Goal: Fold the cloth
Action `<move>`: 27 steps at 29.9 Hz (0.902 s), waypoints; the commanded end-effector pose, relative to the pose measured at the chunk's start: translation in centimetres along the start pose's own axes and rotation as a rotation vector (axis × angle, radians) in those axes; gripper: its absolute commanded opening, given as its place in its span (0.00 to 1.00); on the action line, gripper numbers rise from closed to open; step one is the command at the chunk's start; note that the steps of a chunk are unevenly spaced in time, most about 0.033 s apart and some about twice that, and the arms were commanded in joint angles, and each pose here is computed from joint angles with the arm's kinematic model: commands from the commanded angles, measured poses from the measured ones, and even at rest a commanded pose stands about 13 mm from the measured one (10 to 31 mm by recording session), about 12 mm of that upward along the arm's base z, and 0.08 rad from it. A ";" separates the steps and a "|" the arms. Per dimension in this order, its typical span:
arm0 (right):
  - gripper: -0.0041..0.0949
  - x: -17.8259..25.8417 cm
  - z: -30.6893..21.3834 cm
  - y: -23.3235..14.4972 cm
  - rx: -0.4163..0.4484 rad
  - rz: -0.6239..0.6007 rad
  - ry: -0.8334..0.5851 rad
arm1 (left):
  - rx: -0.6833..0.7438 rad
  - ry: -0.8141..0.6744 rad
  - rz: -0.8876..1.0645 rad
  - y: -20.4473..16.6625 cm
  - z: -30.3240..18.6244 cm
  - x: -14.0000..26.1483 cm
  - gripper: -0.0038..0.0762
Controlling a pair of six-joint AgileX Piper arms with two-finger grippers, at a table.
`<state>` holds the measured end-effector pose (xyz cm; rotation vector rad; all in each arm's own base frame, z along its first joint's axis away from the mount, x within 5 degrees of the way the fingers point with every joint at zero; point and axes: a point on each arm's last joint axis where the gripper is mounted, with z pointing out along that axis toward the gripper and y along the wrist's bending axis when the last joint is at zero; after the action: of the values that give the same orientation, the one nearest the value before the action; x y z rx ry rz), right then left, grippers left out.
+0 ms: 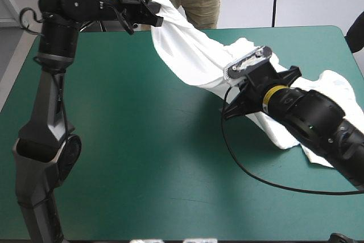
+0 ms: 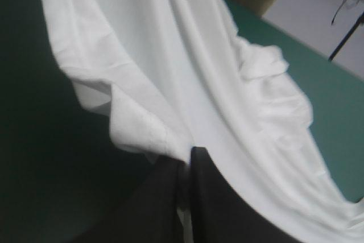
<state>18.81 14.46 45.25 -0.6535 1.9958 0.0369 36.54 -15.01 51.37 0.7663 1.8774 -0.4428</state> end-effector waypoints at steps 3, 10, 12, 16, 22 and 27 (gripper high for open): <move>0.02 -5.1 -6.0 -2.9 0.062 -0.075 -0.289 | -0.019 -0.204 0.076 -3.8 -10.5 -3.6 0.03; 0.02 -8.5 -12.7 -5.6 0.121 -0.112 -0.530 | -0.076 -0.459 0.130 -6.8 -18.8 -5.6 0.03; 0.02 -9.1 -14.5 -6.3 0.131 -0.117 -0.595 | -0.091 -0.533 0.144 -7.7 -21.2 -6.0 0.03; 0.02 -9.8 -18.2 -7.2 0.116 -0.132 -0.735 | -0.128 -0.636 0.214 -9.3 -25.4 -6.1 0.03; 0.02 -10.0 -22.3 -8.1 0.093 -0.146 -0.876 | -0.165 -0.809 0.245 -11.6 -31.0 -5.9 0.03; 0.03 -9.1 -24.6 -9.3 0.111 -0.120 -0.862 | -0.191 -0.877 0.271 -12.7 -33.6 -5.4 0.03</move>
<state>7.96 4.99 66.23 -0.6081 1.1982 0.1284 8.96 -6.30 68.60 0.6124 1.0916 -0.3301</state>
